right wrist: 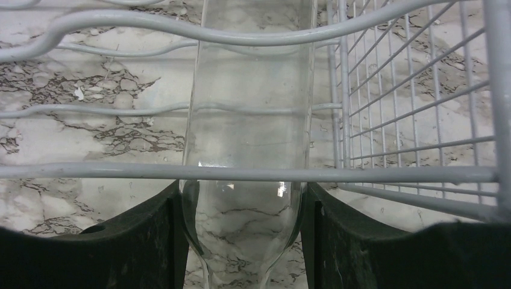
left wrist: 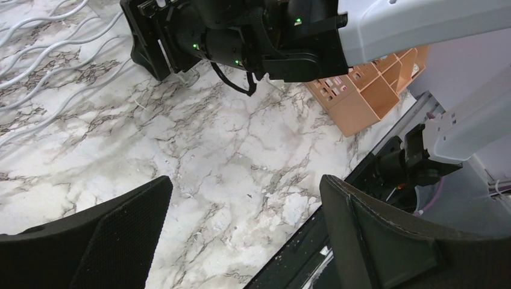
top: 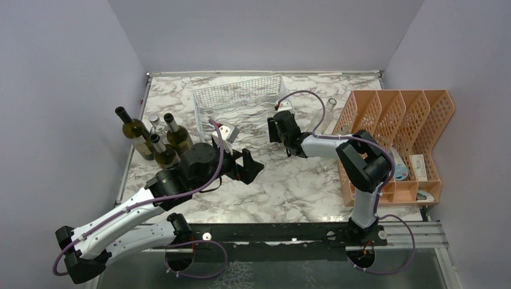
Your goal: Put the wine bottle on the wine rack
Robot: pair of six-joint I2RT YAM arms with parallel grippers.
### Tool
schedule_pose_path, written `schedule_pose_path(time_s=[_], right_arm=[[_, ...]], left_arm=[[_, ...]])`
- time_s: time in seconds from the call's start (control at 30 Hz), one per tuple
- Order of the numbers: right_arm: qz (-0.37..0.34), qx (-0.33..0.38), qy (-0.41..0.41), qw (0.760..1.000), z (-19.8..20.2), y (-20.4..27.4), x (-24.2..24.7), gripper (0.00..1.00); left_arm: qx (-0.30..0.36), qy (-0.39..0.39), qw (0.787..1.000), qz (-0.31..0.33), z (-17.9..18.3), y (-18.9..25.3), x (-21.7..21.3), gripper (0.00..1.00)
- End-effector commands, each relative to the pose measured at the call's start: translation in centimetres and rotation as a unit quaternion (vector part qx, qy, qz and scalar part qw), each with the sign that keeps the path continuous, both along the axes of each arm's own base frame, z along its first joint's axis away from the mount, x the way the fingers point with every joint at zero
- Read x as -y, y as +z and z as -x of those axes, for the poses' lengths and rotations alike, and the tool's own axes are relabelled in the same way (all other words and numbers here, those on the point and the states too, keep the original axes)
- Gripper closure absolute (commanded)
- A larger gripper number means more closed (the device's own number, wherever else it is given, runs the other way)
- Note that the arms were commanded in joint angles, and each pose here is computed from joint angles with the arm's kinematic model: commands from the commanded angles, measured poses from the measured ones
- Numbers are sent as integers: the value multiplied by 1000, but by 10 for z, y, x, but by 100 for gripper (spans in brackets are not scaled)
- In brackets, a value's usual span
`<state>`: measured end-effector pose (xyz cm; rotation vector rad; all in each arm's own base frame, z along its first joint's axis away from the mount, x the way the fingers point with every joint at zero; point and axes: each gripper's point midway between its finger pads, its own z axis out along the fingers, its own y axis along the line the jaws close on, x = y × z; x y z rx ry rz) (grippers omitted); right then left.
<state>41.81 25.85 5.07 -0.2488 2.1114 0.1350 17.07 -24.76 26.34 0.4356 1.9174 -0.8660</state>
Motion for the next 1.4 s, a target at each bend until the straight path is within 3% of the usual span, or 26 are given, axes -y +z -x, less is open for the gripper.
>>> schedule_pose_path(time_s=[0.0,0.3,0.73,1.03,1.37], right_arm=[[-4,8,26,1000,-9,7,-15,71],[-9,10,19,1000,-8,16,-14,47],[-9,14,3,1000,-7,48,-7,25],[-17,19,3,1000,0,72,-5,22],[-33,33,26,999,22,107,-11,27]], left_arm=[[-7,-9,1000,9,5,1,1,1],[-5,-7,1000,16,7,3,-2,1],[-3,-9,1000,12,7,2,-2,1],[1,-7,1000,9,6,3,-3,1],[7,-4,1000,7,5,5,-5,1]])
